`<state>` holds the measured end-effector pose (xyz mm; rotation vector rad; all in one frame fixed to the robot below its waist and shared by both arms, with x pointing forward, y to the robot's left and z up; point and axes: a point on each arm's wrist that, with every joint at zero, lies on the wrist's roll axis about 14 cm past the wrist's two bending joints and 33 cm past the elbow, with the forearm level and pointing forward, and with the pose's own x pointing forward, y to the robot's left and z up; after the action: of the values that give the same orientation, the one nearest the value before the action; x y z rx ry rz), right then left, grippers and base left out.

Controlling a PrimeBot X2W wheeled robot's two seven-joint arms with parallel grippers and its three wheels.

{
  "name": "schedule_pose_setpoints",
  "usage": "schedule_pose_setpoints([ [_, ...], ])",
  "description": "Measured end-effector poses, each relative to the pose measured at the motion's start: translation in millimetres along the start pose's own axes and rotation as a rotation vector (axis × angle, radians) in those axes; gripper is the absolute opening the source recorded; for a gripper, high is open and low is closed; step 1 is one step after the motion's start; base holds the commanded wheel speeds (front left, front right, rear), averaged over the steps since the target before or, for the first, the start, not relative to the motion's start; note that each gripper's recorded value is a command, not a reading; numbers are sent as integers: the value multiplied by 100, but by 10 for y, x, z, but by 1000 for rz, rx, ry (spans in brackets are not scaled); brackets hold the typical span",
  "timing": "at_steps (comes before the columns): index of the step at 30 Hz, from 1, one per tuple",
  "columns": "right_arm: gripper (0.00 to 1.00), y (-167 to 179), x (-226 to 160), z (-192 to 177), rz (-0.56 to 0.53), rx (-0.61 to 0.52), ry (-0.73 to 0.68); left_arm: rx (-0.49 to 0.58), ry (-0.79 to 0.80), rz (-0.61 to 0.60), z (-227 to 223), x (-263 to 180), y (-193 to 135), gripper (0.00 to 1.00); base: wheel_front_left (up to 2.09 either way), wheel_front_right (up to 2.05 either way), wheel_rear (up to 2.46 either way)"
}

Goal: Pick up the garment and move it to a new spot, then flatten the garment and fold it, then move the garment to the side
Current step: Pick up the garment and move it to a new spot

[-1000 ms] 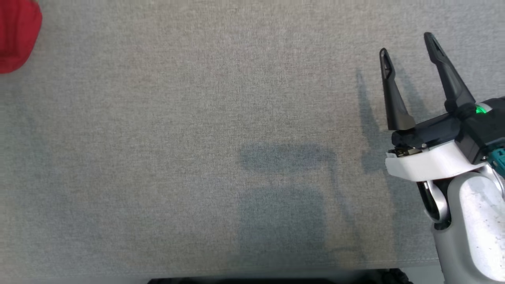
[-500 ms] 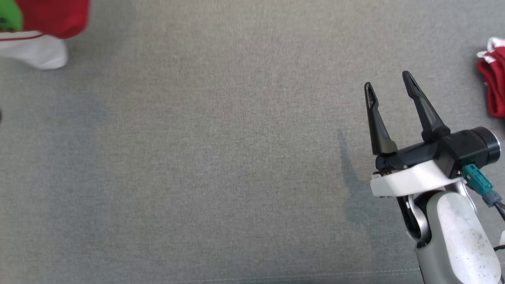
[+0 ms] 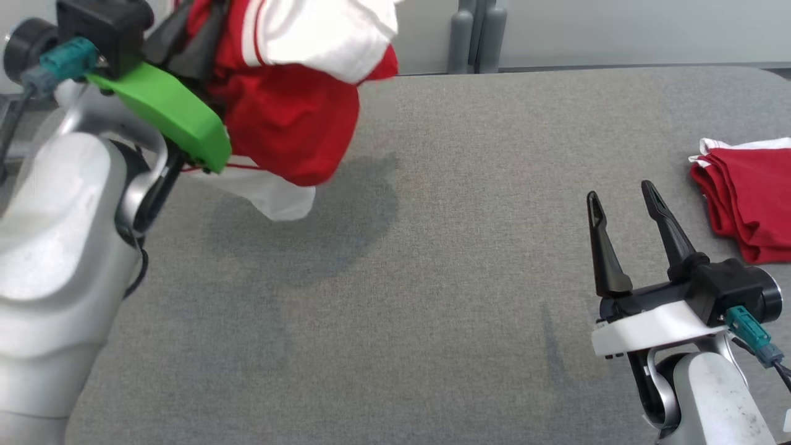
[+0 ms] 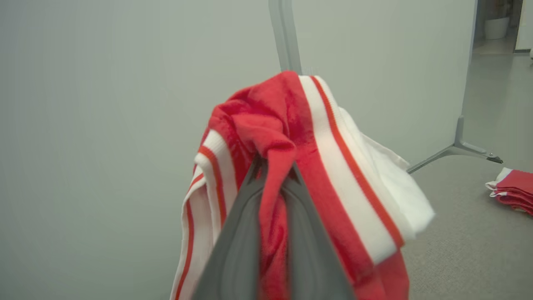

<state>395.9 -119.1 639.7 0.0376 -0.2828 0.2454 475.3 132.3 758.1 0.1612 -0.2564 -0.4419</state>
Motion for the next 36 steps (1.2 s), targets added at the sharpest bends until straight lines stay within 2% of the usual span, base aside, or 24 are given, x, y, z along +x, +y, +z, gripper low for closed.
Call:
schedule_pose_setpoints([
  [8, 100, -39, -110, 152, -19, 0, -32, -77, -30, -153, 147, -264, -791, 0, 0, 0, 0],
  [17, 100, -171, -146, 55, -56, 0, -5, -221, 87, -288, -240, -436, -1534, 0, 0, 0, 0],
  [20, 100, -205, -129, 2, -64, -1, 8, -245, 112, -291, -399, -399, -1606, 0, 0, 0, 0],
  [25, 100, -216, -52, -91, -59, 1, 24, -228, 231, -312, -979, -306, -1746, 0, 0, 0, 0],
  [36, 100, -321, 89, -386, -66, -3, 81, -118, 309, -221, -1923, 342, -1436, 0, 0, 0, 0],
])
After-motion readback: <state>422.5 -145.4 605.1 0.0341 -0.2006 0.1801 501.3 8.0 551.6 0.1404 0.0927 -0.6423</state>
